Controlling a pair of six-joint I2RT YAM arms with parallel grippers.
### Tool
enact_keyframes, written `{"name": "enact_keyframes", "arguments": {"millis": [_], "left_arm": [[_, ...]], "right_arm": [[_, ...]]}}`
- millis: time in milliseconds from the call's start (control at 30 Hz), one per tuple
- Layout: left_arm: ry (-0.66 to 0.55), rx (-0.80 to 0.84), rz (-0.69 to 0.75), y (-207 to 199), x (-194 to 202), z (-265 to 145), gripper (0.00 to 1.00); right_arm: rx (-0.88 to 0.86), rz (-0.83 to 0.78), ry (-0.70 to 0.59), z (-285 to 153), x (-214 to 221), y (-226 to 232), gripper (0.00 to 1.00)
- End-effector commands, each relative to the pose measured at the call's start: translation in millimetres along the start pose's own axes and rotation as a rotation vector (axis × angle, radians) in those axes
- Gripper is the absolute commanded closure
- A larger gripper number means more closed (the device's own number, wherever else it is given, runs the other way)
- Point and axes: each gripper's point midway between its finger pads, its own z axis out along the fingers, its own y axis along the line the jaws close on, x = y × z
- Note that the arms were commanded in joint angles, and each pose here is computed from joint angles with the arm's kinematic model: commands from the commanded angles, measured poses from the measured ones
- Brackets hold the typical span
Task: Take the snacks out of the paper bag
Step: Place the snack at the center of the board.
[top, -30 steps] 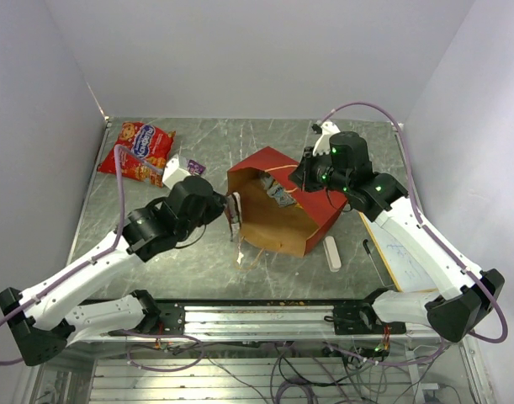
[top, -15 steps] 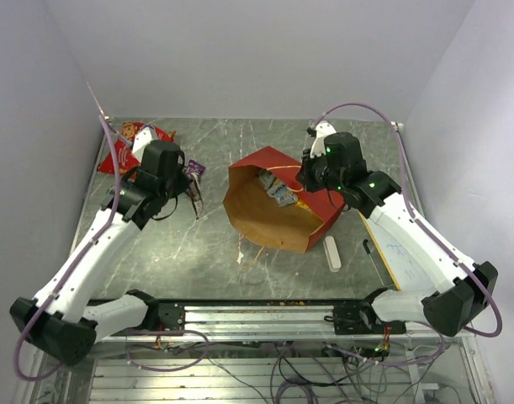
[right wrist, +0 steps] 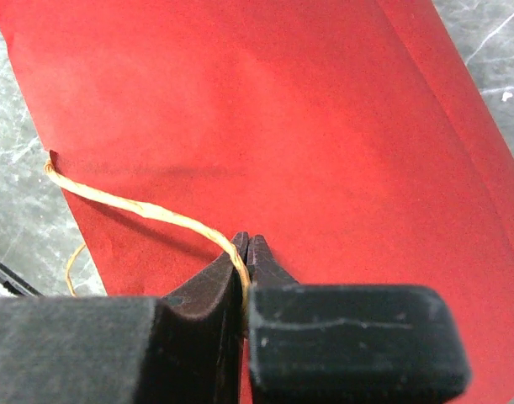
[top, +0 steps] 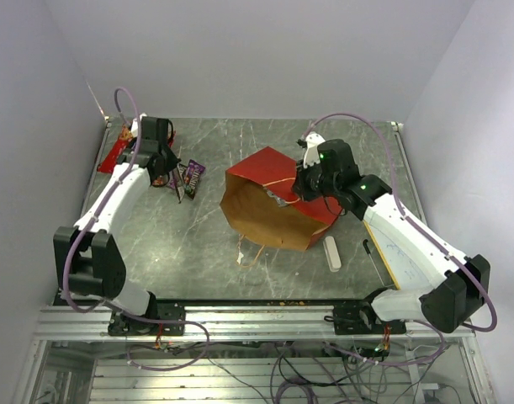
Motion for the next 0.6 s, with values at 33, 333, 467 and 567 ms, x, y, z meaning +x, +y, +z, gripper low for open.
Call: {"name": "enact_keyframes", "arguments": {"millis": [33,333,467,567], "left_arm": [[-0.093,0.035,0.037,-17,-40,18,0.93],[-0.039,-0.014,0.108,-25,-41,68,0.93],[-0.022,-0.028,0.142,-32,-45,89,0.93],[-0.007,-0.014,0.158,-40,-46,101,0.93]], "right_arm": [[-0.015,-0.032,-0.036,-7,-5,0,1.00],[-0.022,-0.025,-0.058,-13,-8,-3,1.00],[-0.022,-0.035,-0.055,-13,-10,-4,1.00],[-0.021,-0.035,-0.063,-15,-13,-5,1.00]]}}
